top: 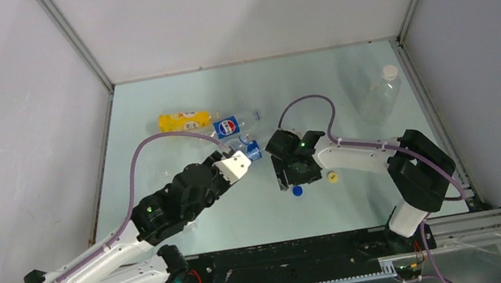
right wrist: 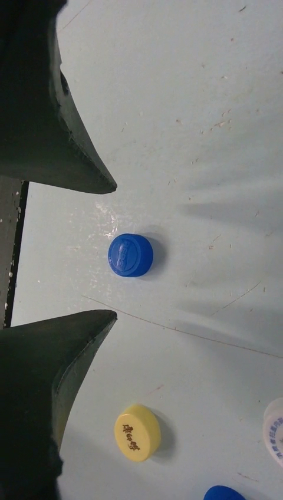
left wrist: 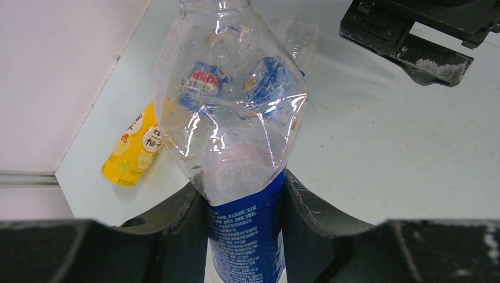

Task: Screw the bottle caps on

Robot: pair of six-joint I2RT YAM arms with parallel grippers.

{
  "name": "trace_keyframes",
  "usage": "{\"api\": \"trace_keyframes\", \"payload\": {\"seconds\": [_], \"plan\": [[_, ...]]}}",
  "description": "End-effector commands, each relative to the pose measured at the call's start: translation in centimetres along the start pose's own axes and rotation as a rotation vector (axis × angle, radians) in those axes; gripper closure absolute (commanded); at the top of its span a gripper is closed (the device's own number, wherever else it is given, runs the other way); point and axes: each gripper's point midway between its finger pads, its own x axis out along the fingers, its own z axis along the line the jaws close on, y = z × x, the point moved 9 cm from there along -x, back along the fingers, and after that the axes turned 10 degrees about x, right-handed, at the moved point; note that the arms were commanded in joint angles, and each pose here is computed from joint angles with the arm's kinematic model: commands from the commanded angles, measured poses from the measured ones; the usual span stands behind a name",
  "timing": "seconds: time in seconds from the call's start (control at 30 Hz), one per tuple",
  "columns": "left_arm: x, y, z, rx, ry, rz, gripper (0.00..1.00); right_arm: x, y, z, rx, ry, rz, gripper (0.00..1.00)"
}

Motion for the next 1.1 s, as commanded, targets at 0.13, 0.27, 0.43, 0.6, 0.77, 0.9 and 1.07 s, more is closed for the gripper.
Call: {"api": "trace_keyframes", "payload": {"seconds": [0.13,0.27,0.43,0.6,0.77,0.9,1.07], "plan": [[-1.2,-0.9,1.3,-0.010,-0.036,-0.043,0.78,-1.1,-1.6,-1.3,-0.442,-0.071,-0.045,0.23],[-1.4,-0.7,1.3,-0.004,-0.033,-0.047,0.78,-0.9,-1.5,-1.8,-0.700,-0.148,0.013,0.22],[-1.7,-0.6,1.3,-0.006,-0.030,-0.041,0.78,0.1,-1.4,-1.4,-0.904,-0.218,0.045,0.30],[-1.9,-0.6,1.3,-0.006,-0.025,-0.043,0.78,1.0,-1.4,-1.4,-0.994,-0.230,0.067,0.38],[-2.0,-0.4,1.3,-0.006,-0.019,-0.035,0.78,1.9,-0.8,-1.2,-1.071,-0.229,0.099,0.45],[-2.0,-0.3,1.2,-0.008,-0.017,-0.029,0.78,2.6,-0.5,-1.1,-1.105,-0.206,0.114,0.47],[-2.1,-0.2,1.2,-0.007,-0.016,-0.028,0.78,3.1,0.0,-0.9,-1.130,-0.199,0.126,0.52]]}}
